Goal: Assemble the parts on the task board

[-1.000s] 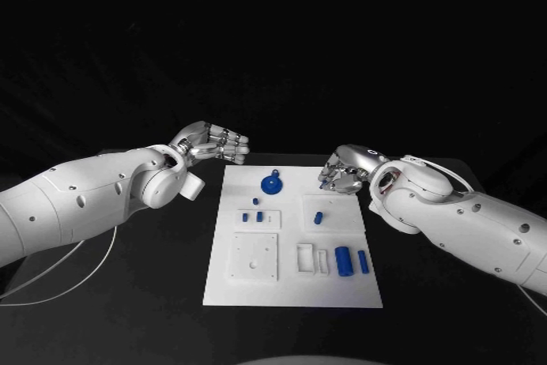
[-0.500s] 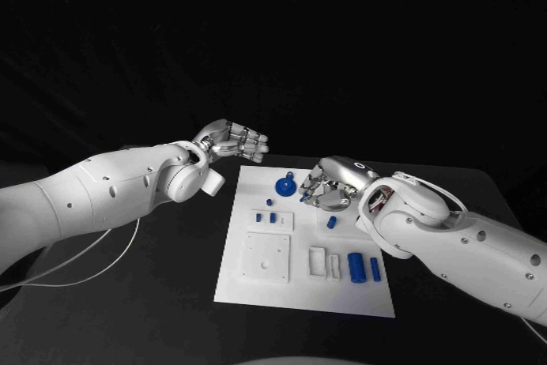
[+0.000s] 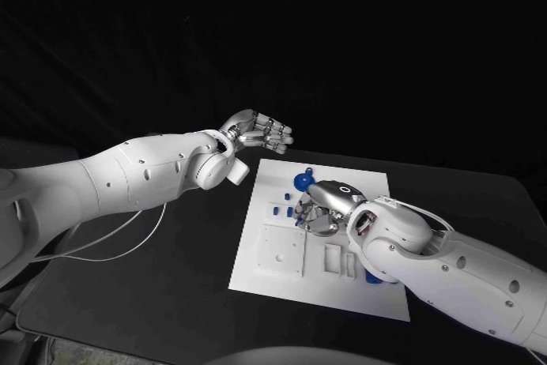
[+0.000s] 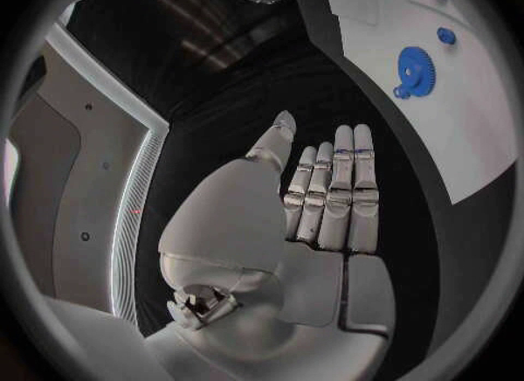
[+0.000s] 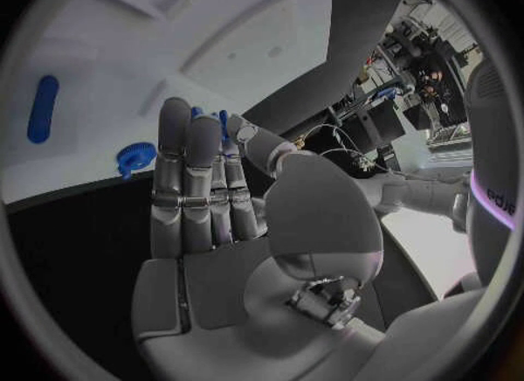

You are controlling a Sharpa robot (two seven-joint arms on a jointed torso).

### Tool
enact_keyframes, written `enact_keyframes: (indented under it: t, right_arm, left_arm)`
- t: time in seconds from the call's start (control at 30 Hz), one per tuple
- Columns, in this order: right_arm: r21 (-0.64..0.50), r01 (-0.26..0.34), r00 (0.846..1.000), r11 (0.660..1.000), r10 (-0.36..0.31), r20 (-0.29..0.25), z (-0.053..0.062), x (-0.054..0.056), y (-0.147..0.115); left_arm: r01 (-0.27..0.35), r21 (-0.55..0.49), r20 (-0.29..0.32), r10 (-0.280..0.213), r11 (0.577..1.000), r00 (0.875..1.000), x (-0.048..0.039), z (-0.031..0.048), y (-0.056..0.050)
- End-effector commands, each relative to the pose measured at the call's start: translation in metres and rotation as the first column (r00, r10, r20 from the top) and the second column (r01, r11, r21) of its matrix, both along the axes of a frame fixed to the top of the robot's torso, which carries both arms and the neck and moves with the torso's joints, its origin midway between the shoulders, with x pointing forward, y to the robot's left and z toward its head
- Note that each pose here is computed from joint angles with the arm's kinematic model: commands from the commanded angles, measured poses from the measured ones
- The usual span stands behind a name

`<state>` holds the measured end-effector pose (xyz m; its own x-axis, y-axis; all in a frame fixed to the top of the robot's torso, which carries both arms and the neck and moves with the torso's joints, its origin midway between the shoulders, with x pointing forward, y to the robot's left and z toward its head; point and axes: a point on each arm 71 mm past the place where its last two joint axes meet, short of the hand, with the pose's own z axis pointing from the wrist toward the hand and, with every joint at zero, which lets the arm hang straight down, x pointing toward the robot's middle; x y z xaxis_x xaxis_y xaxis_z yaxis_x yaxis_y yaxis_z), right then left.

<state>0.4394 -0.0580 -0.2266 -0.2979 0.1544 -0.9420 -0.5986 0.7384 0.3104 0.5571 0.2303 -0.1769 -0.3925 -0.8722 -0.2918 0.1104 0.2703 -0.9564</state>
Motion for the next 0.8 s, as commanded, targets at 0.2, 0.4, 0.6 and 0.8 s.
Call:
enact_keyframes:
  t: [0.2,0.4,0.6,0.8]
  right_arm:
    - [-0.079,-0.008,1.000,0.997,0.008,0.008,-0.017,-0.005,0.005]
    - [-0.078,-0.019,1.000,0.997,0.019,0.001,-0.023,-0.010,0.009]
    - [-0.086,-0.032,0.999,0.996,0.031,-0.017,-0.028,-0.013,0.010]
    - [-0.093,-0.034,0.999,0.995,0.032,-0.024,-0.032,-0.015,0.010]
  left_arm:
    - [-0.020,-0.022,0.019,0.021,1.000,1.000,0.0010,0.0018,-0.001]
    - [-0.017,-0.023,0.015,0.018,1.000,1.000,0.0012,0.0013,-0.001]
    - [-0.018,-0.021,0.010,0.019,1.000,1.000,0.0014,0.0008,-0.002]
    - [-0.017,-0.020,0.004,0.017,1.000,1.000,0.0014,0.0004,-0.002]
